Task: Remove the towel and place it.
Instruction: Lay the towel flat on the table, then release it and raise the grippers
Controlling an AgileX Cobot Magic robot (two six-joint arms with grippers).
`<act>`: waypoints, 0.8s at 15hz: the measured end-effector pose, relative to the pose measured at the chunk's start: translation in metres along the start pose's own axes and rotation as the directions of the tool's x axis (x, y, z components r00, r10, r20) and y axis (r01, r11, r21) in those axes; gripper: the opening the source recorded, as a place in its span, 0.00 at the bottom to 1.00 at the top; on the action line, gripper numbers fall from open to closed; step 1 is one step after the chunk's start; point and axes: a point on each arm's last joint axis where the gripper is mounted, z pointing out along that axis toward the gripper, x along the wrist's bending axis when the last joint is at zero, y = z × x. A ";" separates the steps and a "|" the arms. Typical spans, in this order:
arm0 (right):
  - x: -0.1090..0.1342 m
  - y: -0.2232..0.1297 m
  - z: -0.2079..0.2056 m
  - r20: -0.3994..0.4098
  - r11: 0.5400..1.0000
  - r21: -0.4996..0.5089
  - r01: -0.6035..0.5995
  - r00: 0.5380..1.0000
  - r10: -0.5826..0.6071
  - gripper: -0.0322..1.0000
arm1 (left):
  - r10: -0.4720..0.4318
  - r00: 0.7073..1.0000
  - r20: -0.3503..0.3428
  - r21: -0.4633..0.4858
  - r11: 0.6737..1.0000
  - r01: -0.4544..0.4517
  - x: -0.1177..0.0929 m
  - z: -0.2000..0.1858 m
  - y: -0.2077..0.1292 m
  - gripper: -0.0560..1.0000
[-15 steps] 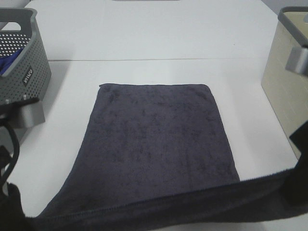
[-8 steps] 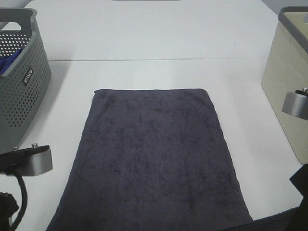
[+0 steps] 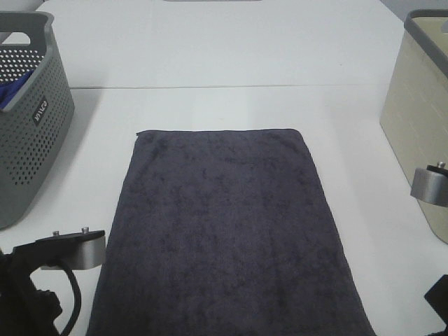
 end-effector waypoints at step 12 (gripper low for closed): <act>-0.014 0.028 0.032 0.037 0.990 0.138 -0.002 0.999 -0.003 0.05 | -0.052 0.998 -0.026 0.008 0.999 0.052 0.013 0.022 0.019 0.05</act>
